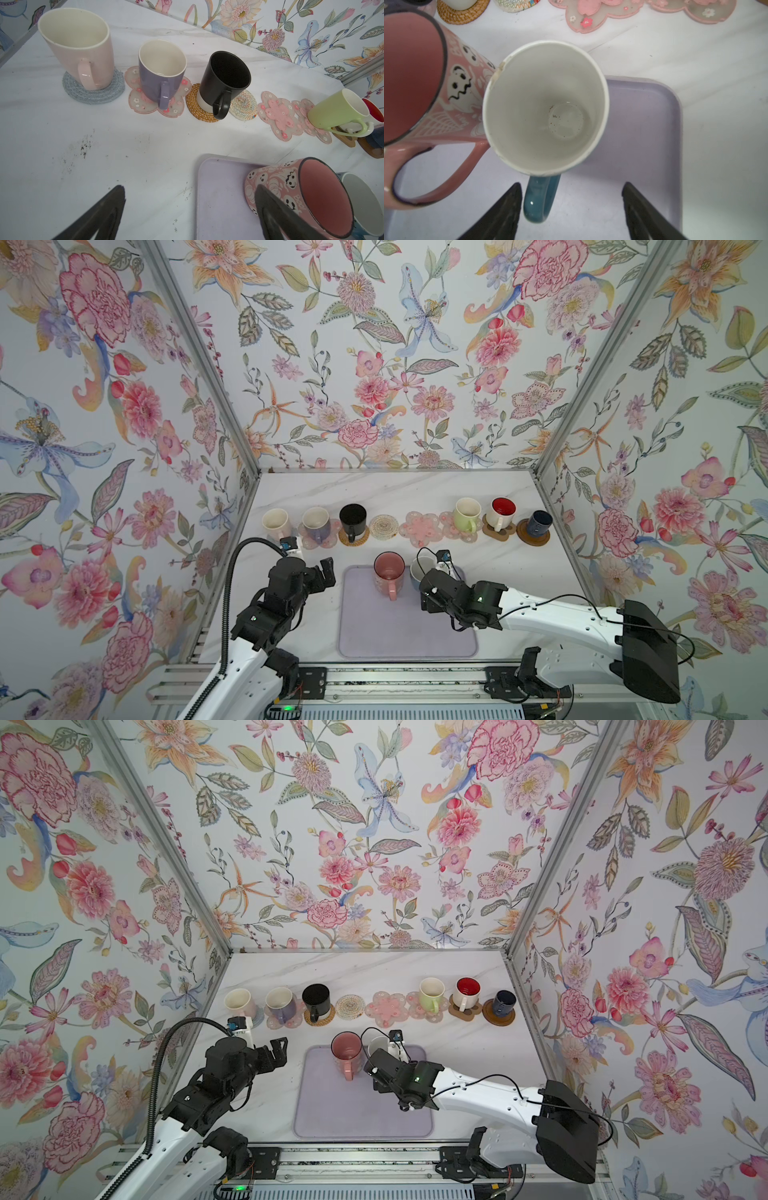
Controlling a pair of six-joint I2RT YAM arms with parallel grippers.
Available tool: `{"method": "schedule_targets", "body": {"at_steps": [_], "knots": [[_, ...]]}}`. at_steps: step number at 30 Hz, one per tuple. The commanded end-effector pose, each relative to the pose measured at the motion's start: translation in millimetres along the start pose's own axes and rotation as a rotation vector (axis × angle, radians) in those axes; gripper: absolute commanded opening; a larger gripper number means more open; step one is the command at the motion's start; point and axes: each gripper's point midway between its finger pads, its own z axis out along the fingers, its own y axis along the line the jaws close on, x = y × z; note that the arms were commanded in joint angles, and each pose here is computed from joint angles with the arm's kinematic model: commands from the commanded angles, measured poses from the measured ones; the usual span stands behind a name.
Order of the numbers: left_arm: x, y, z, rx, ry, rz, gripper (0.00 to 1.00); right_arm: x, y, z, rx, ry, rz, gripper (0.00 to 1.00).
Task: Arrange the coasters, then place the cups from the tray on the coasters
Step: 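Lower the right gripper and grasp the blue-handled white mug by its rim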
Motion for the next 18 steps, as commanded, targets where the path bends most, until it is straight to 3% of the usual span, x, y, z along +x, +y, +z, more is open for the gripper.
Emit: {"method": "schedule_targets", "body": {"at_steps": [1, 11, 18], "knots": [[3.3, 8.1, 1.9, -0.034, -0.001, -0.017, 0.99, -5.0, -2.1, -2.2, 0.023, -0.023, -0.010, 0.68], [3.0, 7.4, 1.5, -0.030, -0.001, -0.017, 0.99, -1.0, 14.1, 4.9, -0.034, -0.008, 0.001, 0.66], [3.8, 7.5, 1.6, -0.029, 0.001, -0.019, 0.99, 2.2, 13.6, 14.4, -0.005, 0.008, -0.023, 0.48]]}}
